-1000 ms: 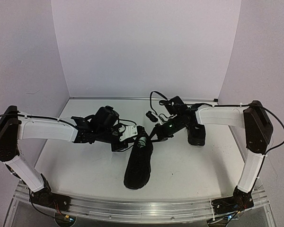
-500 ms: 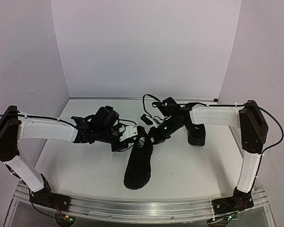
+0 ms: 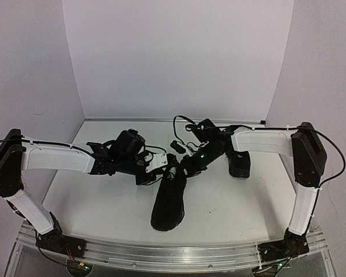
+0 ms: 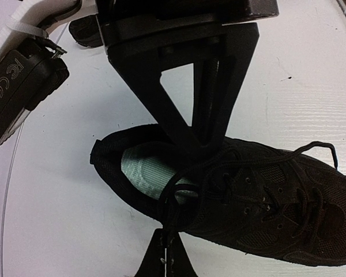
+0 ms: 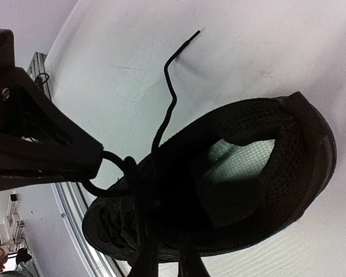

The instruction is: Tie the shoes

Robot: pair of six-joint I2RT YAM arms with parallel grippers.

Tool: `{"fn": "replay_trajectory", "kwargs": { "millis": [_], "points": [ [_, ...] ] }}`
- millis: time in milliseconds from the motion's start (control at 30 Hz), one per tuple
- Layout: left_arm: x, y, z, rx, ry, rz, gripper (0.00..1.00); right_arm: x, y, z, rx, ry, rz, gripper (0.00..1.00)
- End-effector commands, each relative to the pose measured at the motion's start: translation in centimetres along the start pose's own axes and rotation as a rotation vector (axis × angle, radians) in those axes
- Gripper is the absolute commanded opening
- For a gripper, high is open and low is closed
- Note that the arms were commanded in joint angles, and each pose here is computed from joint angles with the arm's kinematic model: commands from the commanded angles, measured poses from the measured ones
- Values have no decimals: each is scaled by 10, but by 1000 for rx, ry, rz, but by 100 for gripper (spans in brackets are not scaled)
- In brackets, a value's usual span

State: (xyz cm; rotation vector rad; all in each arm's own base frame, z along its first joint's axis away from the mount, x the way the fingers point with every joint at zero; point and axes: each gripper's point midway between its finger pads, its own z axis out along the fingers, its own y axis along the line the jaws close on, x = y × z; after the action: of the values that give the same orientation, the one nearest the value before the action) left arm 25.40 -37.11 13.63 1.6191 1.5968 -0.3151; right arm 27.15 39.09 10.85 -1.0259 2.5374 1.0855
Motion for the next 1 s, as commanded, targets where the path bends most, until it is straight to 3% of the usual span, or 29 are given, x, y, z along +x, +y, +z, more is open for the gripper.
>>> {"fn": "replay_trajectory", "kwargs": {
  "millis": [0, 967],
  "points": [
    [-11, 7, -5, -15, -40, -2, 0, -8, 16, -5, -50, -15, -31, 13],
    [-10, 4, -2, -3, -40, -5, 0, -8, 11, 7, 15, -11, -2, 22]
  ]
}}
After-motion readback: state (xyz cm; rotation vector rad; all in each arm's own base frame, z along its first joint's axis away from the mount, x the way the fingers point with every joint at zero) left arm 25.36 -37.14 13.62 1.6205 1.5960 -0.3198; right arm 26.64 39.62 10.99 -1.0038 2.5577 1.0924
